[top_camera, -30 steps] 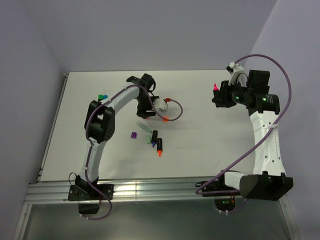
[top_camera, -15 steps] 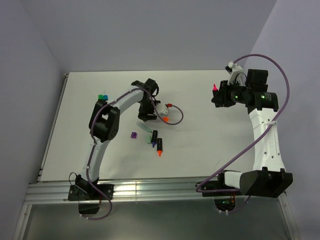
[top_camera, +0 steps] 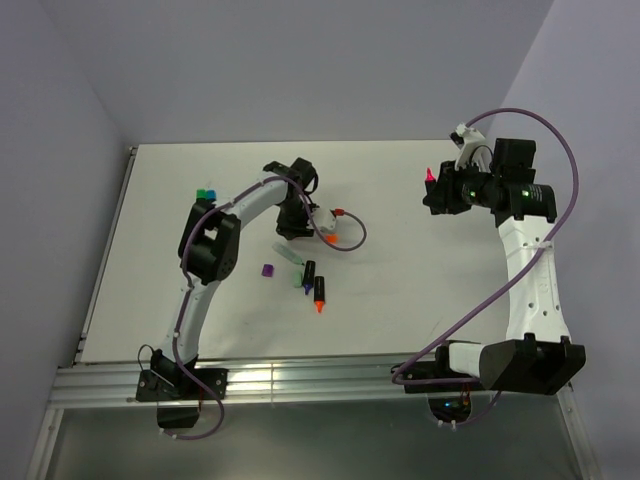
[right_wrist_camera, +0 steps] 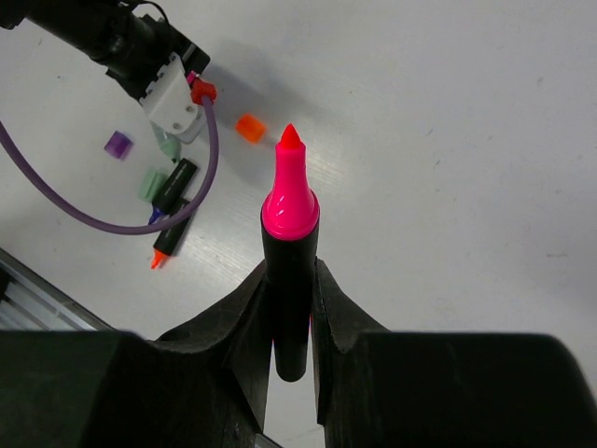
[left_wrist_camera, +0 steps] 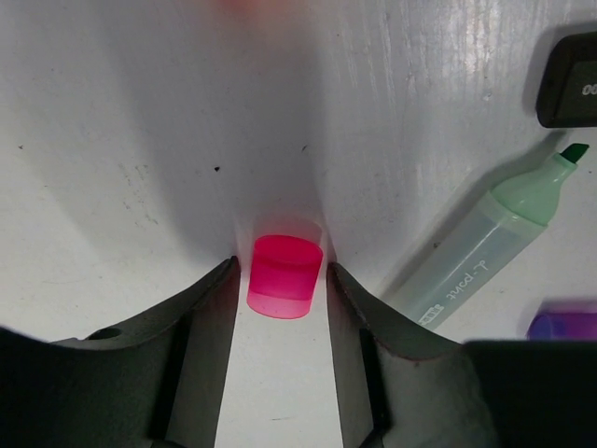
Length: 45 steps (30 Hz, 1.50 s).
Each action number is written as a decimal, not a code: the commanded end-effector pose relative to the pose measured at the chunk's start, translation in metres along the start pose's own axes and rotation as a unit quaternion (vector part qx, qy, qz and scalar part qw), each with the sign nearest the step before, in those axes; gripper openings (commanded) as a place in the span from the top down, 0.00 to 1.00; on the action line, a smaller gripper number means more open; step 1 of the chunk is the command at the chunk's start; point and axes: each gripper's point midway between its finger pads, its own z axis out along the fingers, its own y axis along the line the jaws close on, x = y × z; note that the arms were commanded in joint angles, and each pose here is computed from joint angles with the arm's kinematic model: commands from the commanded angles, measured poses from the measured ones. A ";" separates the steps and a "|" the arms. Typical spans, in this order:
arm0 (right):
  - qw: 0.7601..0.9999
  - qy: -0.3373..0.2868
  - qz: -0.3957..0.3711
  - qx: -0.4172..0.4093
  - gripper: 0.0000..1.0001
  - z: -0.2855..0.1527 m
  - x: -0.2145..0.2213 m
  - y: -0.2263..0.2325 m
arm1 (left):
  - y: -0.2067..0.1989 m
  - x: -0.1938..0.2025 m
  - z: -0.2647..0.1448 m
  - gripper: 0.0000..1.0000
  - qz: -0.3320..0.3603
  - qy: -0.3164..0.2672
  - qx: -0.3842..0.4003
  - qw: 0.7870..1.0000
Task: Insert the pens into the pen caps
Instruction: Insert the pen cap onto the pen.
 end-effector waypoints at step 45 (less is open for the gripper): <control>0.986 -0.117 -0.084 -0.084 1.00 0.080 -0.072 0.113 | 0.066 -0.120 -0.436 1.00 -0.555 -0.629 -0.191 0.510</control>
